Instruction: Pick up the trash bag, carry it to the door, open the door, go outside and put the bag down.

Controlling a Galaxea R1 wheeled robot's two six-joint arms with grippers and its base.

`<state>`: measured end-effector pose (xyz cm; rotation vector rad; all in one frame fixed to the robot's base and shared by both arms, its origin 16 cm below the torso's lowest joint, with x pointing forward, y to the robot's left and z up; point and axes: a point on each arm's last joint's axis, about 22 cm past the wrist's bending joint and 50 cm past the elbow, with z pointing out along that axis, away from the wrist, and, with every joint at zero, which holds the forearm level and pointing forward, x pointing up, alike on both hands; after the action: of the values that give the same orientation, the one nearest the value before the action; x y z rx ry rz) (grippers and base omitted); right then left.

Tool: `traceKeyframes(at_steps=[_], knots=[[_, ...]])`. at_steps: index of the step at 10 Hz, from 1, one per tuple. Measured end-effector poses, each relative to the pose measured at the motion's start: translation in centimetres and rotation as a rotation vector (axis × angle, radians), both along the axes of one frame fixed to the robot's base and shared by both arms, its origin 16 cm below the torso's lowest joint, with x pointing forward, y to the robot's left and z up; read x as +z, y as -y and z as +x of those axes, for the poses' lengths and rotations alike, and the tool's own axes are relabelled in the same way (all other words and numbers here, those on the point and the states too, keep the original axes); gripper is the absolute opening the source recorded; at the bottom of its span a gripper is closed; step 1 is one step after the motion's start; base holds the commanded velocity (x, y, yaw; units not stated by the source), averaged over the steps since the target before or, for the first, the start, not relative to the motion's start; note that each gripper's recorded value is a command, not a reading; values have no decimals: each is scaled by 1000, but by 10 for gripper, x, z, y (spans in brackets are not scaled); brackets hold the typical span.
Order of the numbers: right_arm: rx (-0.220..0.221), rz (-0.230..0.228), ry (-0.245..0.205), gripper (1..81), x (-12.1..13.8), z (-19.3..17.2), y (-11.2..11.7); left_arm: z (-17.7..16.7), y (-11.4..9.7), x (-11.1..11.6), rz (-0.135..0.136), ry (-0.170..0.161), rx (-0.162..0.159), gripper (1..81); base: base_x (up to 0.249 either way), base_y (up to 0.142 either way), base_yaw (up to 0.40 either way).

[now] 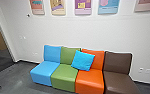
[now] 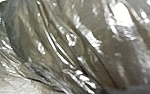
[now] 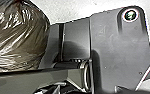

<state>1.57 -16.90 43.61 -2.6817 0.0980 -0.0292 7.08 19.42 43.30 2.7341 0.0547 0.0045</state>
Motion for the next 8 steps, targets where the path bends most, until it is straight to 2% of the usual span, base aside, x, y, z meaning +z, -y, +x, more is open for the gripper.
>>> traceKeyframes(at_steps=[2, 3, 5, 7, 8], knots=[[2, -7, 36, 811, 4, -1, 3, 7, -4, 8, 7, 46, 0, 10, 0, 0, 0], [0, -7, 46, 811, 6, 0, 4, 7, -3, 10, 8, 57, 1, 10, 0, 0, 0], [1, -19, 23, 811, 4, -14, 6, -11, -3, 8, 7, 29, -2, 10, 0, 0, 0], [2, -27, -36, 811, 1, -25, 5, -21, -1, 4, 6, -30, -3, 10, 0, 0, 0], [2, -28, -40, 811, 0, -20, 4, -18, 1, 3, 3, -37, -4, 10, 0, 0, 0]])
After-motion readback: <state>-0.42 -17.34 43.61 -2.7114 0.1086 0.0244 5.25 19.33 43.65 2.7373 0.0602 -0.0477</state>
